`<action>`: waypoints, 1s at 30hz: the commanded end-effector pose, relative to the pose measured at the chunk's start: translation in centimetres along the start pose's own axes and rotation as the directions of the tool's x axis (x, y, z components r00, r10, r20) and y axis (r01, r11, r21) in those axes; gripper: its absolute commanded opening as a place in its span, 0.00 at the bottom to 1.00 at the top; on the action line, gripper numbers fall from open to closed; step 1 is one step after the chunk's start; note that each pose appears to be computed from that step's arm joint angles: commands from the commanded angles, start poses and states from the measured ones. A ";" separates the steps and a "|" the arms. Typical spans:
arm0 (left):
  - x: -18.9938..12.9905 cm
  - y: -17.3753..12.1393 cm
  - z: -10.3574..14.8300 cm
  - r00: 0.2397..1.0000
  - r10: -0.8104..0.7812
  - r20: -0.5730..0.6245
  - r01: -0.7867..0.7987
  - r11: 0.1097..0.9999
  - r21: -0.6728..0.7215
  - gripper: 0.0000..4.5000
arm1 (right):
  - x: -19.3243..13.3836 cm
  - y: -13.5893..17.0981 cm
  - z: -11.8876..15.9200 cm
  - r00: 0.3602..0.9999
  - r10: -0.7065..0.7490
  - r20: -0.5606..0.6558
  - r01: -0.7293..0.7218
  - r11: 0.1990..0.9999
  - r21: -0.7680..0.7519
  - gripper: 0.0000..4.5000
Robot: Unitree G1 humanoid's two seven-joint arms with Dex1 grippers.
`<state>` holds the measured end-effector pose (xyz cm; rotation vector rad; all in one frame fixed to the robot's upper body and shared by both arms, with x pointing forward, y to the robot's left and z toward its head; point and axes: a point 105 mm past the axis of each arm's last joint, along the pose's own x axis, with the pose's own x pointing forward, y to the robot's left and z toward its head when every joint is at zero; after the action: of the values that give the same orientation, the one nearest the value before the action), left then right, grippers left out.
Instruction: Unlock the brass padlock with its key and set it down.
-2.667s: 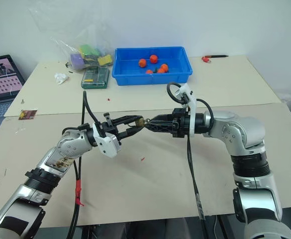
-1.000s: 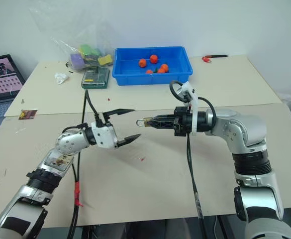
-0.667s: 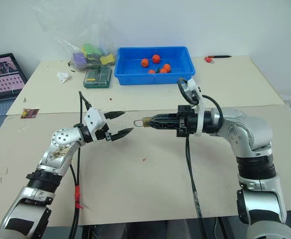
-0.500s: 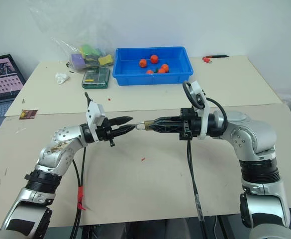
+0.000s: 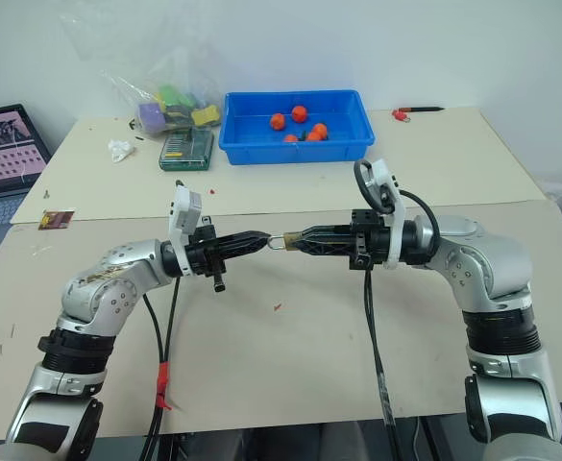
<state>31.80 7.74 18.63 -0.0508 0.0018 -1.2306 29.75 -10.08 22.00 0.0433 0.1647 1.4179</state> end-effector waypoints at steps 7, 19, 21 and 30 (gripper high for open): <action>0.8 -0.6 1.0 0.999 -0.022 0.025 0.021 0.998 0.056 0.01 | 0.3 0.1 1.1 1.000 0.009 0.006 -0.008 0.998 -0.061 0.02; 1.2 -2.1 1.5 0.997 -0.071 0.035 0.069 0.995 0.069 0.01 | 0.8 -1.1 1.0 1.000 0.005 0.004 -0.005 0.997 -0.076 0.02; 1.4 -2.6 2.3 0.995 -0.082 0.055 0.078 0.994 0.076 0.01 | 0.9 -1.3 0.8 1.000 0.007 -0.003 -0.007 0.997 -0.076 0.02; 1.0 -2.8 3.7 0.996 -0.058 0.067 0.052 0.995 0.090 0.01 | 1.3 -2.1 0.0 1.000 0.020 -0.019 -0.021 0.997 -0.075 0.02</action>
<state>29.88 5.78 21.19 -0.0312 -0.0671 -1.2879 32.15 -9.25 20.08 0.0112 0.1956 1.4169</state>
